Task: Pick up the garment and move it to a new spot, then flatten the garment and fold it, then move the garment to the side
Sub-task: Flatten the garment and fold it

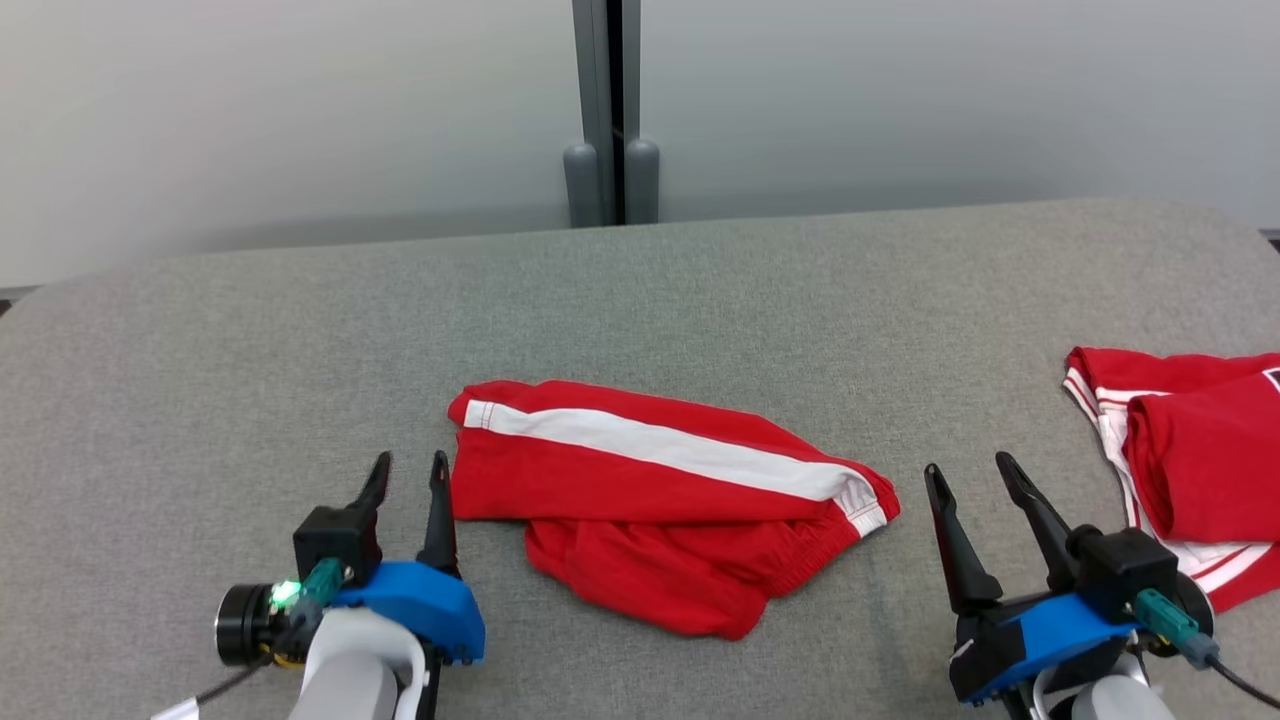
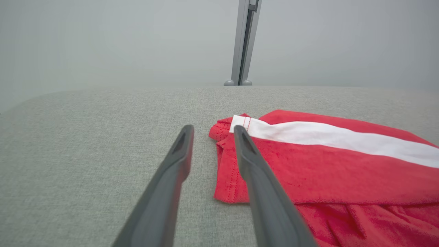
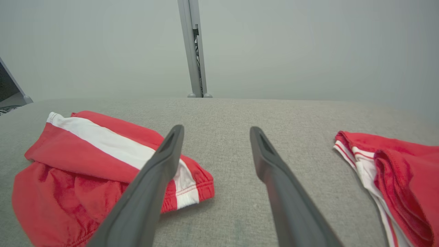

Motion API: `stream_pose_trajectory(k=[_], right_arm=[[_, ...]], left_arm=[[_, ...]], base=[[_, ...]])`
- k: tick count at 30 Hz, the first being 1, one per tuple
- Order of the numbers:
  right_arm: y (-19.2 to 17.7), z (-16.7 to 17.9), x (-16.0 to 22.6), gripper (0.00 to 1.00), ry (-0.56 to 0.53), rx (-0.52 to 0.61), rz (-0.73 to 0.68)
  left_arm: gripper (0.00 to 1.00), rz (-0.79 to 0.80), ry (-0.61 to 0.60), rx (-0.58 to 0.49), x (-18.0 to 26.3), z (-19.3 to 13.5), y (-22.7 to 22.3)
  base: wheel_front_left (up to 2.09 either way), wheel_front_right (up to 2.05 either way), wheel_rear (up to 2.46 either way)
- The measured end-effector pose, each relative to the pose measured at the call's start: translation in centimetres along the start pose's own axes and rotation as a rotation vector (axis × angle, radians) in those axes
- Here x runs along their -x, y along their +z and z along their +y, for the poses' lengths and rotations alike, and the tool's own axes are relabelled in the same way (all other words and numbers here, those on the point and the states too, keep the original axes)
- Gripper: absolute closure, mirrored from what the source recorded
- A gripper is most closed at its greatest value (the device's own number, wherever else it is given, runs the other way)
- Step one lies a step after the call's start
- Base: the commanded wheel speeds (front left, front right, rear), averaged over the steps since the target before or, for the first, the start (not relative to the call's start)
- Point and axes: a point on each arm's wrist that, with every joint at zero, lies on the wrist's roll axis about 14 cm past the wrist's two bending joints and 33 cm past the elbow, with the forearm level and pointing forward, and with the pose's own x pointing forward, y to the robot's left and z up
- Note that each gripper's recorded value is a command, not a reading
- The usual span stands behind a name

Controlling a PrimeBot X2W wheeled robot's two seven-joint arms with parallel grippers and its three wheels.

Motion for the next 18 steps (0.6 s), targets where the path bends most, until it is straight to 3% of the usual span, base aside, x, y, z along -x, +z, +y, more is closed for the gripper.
stream_pose_trajectory(k=[10,18], right_arm=[[0.6,-0.9,1.8,0.0,-0.072,0.006,-0.025],[-1.1,-0.1,3.4,0.0,-0.064,-0.024,0.021]], left_arm=[[0.0,-0.065,0.089,-0.074,5.1,2.0,0.3],[0.0,-0.032,0.128,-0.063,7.8,2.7,-1.5]], base=[[0.0,0.0,0.0],[0.0,0.0,0.0]])
